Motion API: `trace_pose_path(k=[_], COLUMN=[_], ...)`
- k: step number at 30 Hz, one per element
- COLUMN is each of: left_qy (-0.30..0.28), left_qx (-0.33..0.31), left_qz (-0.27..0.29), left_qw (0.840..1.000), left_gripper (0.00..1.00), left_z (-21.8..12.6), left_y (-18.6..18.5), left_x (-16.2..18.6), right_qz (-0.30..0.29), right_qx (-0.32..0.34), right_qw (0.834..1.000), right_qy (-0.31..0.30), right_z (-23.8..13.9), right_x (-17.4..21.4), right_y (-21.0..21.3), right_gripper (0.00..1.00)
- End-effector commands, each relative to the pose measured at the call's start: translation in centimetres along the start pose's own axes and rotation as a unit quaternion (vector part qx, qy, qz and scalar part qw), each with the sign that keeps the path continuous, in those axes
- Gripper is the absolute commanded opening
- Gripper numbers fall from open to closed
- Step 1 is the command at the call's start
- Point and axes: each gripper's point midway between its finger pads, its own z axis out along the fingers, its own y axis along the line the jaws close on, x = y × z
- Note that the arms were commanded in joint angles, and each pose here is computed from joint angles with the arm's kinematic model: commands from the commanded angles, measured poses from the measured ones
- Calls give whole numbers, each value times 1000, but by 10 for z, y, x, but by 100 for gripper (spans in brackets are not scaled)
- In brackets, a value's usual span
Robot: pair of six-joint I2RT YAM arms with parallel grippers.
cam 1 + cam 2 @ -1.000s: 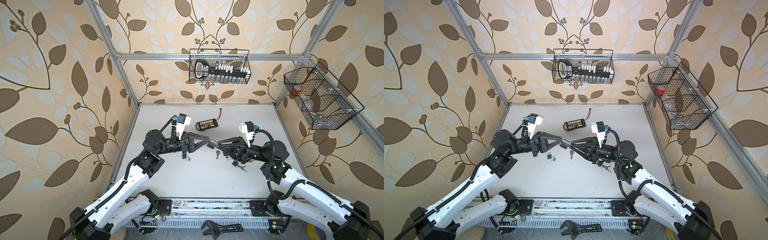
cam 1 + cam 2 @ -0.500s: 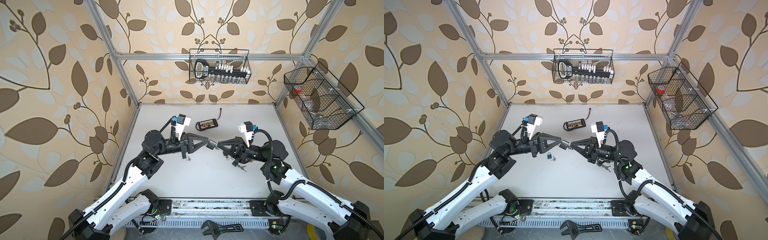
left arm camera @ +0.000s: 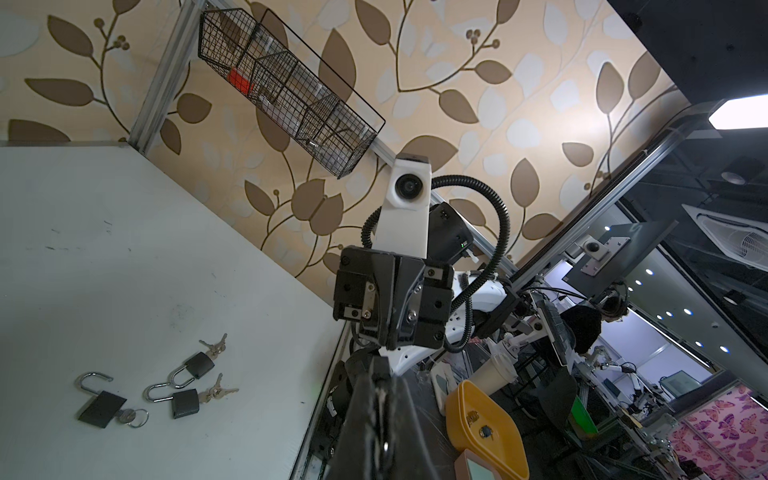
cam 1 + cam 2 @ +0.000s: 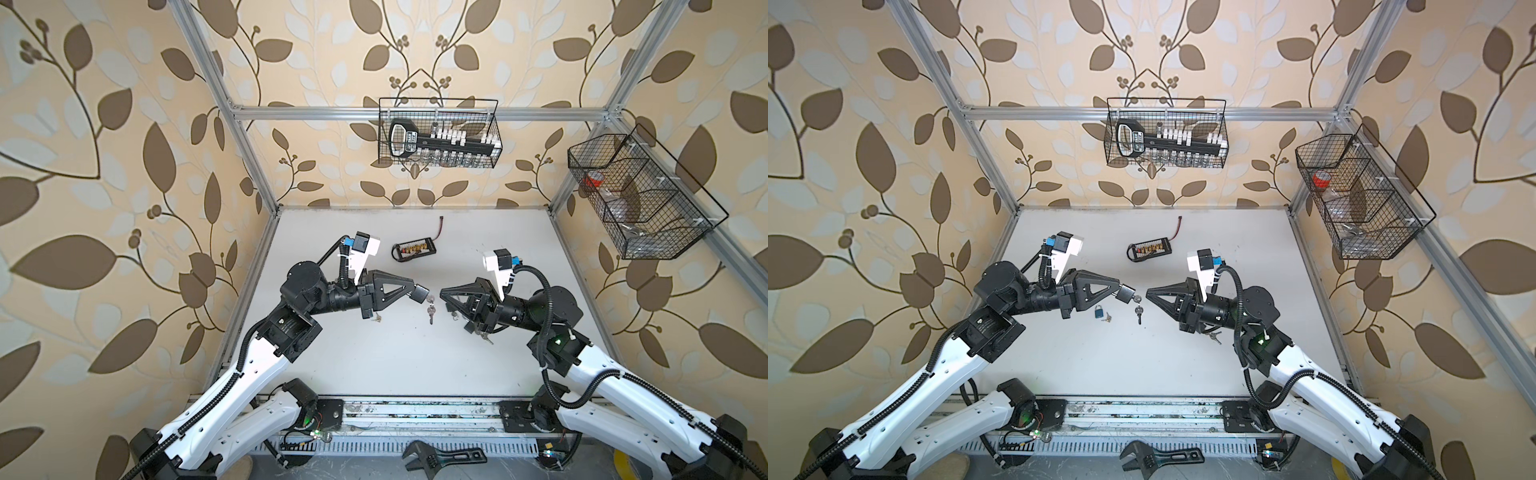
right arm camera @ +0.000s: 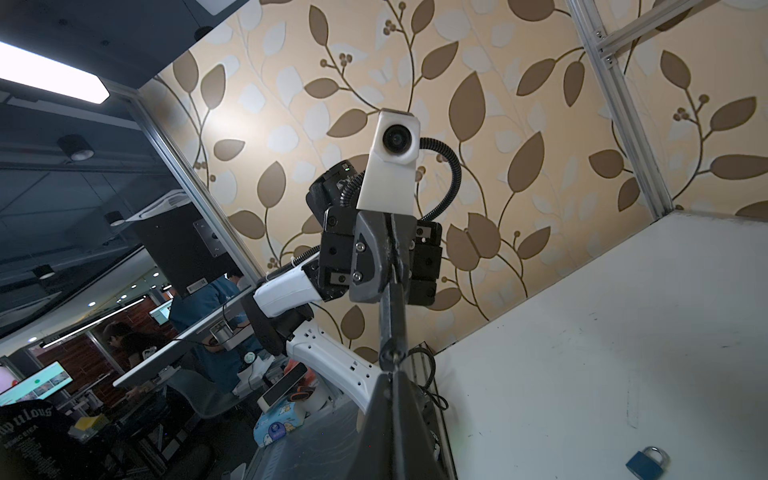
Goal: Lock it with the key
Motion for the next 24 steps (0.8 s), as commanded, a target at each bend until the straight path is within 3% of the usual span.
trace_pose_path(k=[1,5,8,10,12,18,24], left_qy=[-17,-16,-16,-14,-15,-13,-11], left_qx=[8,17,25,30,35,37,40], left_qz=[63,58,50,44,41,39,38], left_qw=[998,998,998,998,998,998,998], left_gripper=[0,0,0,0,0,0,0], left_z=[-10,-9,-7,-5,-4,-3,-3], left_y=[-30,-33,-32,-31,-31,-30,-31], left_x=[-20,-20,-19,-17,-18,-17,-16], right_qz=[-16,-12,-13,-14,-13,-11,-7], right_qx=[16,26,11,-4,-18,-52,-65], right_qw=[1000,1000,1000,1000,1000,999,998], right_qy=[5,5,8,7,4,-8,-6], right_z=[-11,-16,-12,-8,-3,7,14], right_x=[10,13,10,4,-1,-14,-14], right_y=[-1,-3,2,8,11,20,24], right_gripper=[0,0,39,51,57,58,53])
